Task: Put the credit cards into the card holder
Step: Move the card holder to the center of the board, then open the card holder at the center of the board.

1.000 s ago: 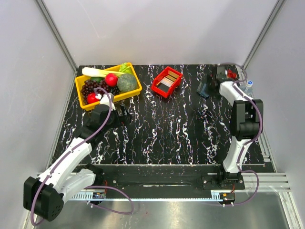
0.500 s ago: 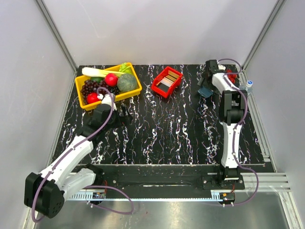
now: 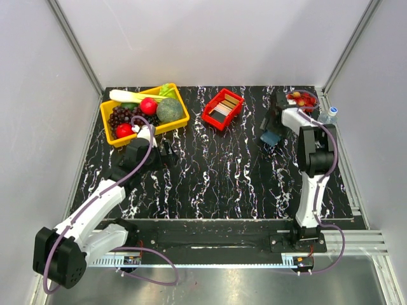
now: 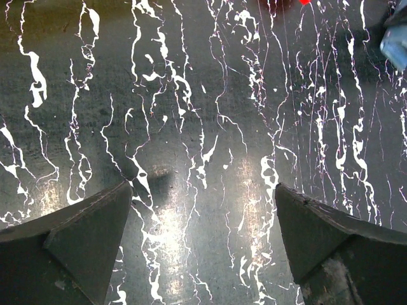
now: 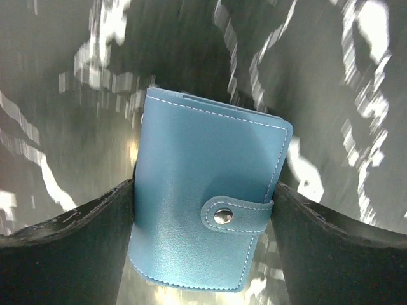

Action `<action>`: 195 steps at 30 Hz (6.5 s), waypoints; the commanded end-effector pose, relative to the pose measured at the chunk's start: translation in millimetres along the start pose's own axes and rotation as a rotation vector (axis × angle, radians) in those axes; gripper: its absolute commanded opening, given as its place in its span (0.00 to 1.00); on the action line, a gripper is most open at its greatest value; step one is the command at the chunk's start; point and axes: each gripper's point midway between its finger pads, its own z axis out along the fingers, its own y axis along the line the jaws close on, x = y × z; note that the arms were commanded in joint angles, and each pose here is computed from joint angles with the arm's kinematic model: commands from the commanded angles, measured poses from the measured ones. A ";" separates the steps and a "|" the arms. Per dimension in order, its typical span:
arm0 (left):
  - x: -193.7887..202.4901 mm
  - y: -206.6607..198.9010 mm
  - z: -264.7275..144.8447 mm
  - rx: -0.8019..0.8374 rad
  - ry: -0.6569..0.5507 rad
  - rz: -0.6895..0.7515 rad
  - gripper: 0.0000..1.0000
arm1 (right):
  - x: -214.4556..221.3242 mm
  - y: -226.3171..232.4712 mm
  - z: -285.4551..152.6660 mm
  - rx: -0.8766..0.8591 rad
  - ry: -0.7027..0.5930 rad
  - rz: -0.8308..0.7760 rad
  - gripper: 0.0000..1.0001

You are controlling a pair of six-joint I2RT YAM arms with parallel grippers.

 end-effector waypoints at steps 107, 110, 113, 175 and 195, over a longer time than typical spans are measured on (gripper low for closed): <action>148.9 -81.4 92.6 0.169 0.622 0.408 0.41 | 295.3 102.4 -184.1 -0.978 -0.105 -0.947 0.49; 143.7 -82.5 94.2 0.175 0.611 0.397 0.41 | 306.8 99.1 -179.7 -0.971 -0.059 -0.930 0.49; 140.7 -83.4 95.3 0.182 0.609 0.392 0.42 | 313.5 97.5 -172.9 -0.937 -0.032 -0.932 0.46; 137.4 -35.5 83.0 -0.137 0.359 0.056 0.40 | 329.2 134.5 -184.9 -0.851 0.322 -0.219 0.13; 96.4 -58.7 52.8 0.006 0.234 0.099 0.68 | 319.0 142.3 -202.3 -0.991 0.353 -0.324 0.33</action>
